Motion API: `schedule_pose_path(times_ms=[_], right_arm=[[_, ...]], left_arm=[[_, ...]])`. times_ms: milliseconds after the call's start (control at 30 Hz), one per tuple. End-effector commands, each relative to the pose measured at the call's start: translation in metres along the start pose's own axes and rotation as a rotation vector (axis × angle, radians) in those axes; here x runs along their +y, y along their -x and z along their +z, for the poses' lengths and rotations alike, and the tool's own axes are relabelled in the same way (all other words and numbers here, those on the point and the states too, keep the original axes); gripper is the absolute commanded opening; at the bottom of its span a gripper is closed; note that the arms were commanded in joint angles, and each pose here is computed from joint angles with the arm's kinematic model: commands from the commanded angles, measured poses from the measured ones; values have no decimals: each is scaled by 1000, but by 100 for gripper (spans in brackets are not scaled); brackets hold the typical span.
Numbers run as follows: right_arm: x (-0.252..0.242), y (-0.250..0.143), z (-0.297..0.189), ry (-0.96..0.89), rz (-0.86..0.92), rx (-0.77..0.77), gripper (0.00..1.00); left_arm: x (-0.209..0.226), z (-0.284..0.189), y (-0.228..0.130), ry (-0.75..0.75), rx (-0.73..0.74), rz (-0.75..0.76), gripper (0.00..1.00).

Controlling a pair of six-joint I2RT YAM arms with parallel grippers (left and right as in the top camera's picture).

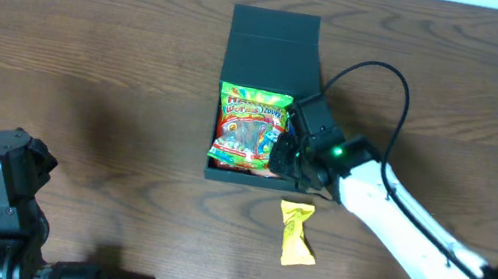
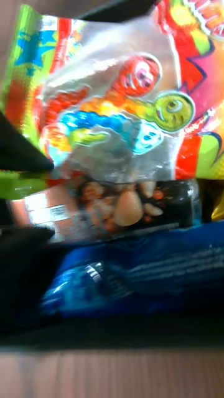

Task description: Pack container

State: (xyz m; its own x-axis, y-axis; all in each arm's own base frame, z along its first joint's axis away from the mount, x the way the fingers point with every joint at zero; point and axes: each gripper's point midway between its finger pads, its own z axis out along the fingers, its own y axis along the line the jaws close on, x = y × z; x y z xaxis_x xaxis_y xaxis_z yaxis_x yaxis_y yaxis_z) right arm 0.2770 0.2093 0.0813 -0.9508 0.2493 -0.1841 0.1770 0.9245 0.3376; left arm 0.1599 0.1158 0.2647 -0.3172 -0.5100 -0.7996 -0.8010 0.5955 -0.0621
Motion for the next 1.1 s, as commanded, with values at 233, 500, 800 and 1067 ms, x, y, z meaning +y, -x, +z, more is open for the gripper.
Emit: schedule_pose_path(times_ms=[233,500,800,1067], right_arm=[[46,-17,-54,172,-209,-82,1],[98,-47,6,338,-390,71,1],[117,-50,13,395,-451,48,1],[110,-55,47,347,-468,75,2]], left_arm=[[3,-2,4,10,-12,-21,95],[3,-2,4,10,-12,-21,95],[3,-2,4,10,-12,-21,95],[3,-2,4,10,-12,-21,95]])
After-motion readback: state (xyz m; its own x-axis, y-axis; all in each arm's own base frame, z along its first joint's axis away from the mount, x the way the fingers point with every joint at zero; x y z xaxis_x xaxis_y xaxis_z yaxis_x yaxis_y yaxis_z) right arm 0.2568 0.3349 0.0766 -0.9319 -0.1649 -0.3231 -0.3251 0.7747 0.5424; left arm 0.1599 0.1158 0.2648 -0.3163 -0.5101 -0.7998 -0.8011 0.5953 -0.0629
